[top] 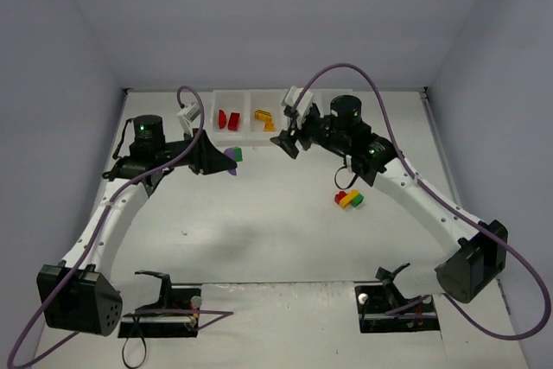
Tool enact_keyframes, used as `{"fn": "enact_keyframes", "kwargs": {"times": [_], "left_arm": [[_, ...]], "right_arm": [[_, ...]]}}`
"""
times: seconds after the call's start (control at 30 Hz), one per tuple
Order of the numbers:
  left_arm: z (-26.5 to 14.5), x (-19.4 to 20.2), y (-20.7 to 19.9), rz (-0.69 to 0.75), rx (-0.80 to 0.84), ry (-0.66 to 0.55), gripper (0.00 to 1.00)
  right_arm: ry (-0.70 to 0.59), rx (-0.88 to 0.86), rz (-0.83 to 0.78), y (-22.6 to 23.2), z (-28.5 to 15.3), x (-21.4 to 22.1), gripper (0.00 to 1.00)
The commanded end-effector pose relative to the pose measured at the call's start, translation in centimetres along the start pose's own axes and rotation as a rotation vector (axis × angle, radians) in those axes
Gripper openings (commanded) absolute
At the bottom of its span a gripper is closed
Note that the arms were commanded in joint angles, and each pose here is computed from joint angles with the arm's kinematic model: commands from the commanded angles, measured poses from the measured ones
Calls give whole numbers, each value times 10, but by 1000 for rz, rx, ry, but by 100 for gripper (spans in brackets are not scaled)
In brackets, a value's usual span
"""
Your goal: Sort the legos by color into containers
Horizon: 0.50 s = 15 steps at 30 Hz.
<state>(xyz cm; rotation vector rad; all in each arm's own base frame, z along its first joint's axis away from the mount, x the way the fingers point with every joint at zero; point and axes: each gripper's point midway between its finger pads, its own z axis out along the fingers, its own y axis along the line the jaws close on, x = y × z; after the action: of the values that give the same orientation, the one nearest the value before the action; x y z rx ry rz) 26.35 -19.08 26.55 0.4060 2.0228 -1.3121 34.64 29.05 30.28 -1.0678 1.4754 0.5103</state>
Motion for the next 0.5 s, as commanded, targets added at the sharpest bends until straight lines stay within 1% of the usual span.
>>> {"fn": "enact_keyframes", "kwargs": {"times": [0.0,0.2,0.47], "left_arm": [[-5,-8,-23,91,93,37,0],[-5,-6,-28,67,129,87,0],[-6,-1,-35,56,152,121,0]], "right_arm": [[-31,-122,-108,40,-8,-14,69],[-40,-211,-178,83,-6,-24,73],[-33,-248,-276,108,9,-28,74]]}}
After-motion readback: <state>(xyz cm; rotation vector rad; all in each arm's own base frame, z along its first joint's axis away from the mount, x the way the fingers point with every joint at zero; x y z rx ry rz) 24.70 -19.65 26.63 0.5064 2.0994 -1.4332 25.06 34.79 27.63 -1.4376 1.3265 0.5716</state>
